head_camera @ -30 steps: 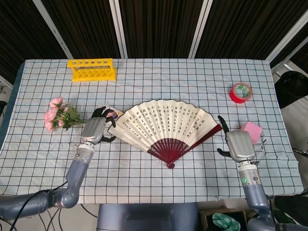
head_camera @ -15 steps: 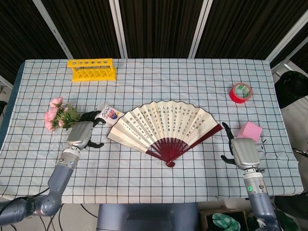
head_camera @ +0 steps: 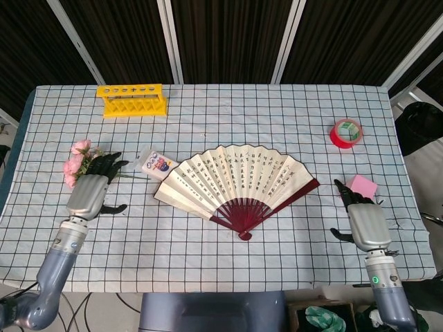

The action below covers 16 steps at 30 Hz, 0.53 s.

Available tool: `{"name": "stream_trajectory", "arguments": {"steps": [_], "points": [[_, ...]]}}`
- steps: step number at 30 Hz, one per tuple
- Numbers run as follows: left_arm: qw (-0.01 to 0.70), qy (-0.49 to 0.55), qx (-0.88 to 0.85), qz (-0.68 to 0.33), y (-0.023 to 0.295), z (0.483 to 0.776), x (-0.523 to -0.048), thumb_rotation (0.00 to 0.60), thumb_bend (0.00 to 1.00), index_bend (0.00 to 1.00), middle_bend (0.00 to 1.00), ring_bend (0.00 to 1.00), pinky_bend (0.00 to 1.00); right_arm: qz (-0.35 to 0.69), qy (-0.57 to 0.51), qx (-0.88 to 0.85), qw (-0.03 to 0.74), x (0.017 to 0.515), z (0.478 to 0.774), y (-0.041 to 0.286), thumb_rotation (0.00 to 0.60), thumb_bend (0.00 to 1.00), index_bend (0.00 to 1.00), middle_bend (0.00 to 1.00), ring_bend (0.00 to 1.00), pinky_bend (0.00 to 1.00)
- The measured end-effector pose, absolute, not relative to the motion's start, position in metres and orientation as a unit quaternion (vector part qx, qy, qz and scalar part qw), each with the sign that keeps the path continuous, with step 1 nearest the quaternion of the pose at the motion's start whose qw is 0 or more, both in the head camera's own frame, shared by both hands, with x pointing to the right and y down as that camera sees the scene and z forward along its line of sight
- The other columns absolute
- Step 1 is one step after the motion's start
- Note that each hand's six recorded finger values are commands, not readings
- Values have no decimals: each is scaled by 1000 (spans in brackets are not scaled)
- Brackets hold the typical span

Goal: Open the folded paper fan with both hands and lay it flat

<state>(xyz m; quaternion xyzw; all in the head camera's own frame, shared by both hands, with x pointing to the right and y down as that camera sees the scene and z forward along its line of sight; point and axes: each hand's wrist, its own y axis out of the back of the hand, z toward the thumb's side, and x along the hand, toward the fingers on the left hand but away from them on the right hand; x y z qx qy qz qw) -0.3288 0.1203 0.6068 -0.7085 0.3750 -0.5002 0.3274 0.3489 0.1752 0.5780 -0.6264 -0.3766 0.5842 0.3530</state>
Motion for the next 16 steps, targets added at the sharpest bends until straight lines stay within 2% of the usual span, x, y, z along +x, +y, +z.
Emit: {"name": "stream_trajectory", "arguments": {"steps": [4,7,16], "points": [[349,379,-685,-515,133,592,-360,600,1,89,0,0,0,593,-374,-617,357,364,570,181,600,67,0,12,76,255],[359,382,-668,-528,146,583,-383,600,1,67,0,0,0,602,-374,-607,358,379,563,188,600,65,0,0,26,237],[359,402,-620,-570,198,562,-451,600,2,0,0,0,0,623,-387,-572,367,424,544,214,600,66,0,0,0,223]]}}
